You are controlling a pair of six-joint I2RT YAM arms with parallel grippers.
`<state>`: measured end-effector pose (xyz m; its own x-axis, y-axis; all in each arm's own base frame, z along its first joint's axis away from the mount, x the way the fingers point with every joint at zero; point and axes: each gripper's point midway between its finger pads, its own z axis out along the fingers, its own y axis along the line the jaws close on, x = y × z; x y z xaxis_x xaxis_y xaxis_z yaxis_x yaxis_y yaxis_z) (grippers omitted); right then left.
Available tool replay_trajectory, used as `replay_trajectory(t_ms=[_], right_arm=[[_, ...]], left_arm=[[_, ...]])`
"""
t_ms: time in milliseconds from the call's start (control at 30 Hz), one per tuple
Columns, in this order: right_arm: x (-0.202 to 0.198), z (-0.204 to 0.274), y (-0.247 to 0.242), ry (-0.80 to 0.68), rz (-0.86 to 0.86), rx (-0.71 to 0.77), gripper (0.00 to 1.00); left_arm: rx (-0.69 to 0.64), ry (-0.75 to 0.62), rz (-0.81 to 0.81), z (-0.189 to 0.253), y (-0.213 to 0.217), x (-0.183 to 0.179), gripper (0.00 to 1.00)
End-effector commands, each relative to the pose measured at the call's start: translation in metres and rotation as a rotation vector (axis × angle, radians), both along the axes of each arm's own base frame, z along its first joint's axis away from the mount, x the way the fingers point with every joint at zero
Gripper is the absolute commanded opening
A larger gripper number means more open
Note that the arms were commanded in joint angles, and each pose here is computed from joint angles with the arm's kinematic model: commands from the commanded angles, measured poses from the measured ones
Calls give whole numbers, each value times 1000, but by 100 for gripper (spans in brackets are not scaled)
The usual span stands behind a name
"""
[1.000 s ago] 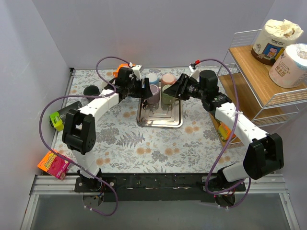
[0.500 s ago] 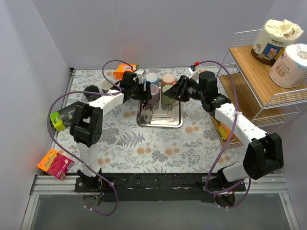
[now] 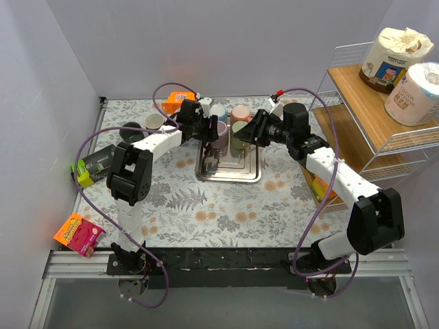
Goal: Turn the mug right side up
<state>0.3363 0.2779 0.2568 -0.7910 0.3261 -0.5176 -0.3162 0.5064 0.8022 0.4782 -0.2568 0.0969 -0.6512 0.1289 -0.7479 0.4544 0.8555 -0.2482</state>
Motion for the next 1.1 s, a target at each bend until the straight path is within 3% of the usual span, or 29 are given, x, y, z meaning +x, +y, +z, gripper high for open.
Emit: replay_trajectory(t_ms=[0, 133, 333, 433, 533, 667, 767, 833, 867, 1067], right_arm=[[2, 3, 4, -4, 19, 13, 50], [2, 4, 4, -1, 20, 14, 50], [1, 0, 3, 10, 13, 12, 49], [0, -1, 3, 15, 11, 12, 49], [-1, -1, 2, 15, 10, 12, 49], [-2, -2, 1, 17, 8, 11, 49], [-2, -1, 1, 17, 9, 13, 49], [-3, 0, 2, 16, 13, 15, 49], [-3, 1, 3, 15, 15, 16, 49], [-3, -4, 2, 22, 13, 11, 49]], left_arm=[[25, -35, -22, 8, -6, 8, 52], [56, -15, -21, -4, -4, 4, 49], [69, -12, -25, -7, -5, 0, 28], [74, -12, -26, -9, -5, 0, 28], [87, -3, -27, -14, -5, -1, 36], [101, 2, -23, -20, -5, -2, 37], [100, -1, -21, -20, -6, 0, 24], [90, 0, -13, -17, -7, 1, 5], [87, 0, -12, -16, -8, 1, 0], [42, -10, -47, 7, -18, -10, 0]])
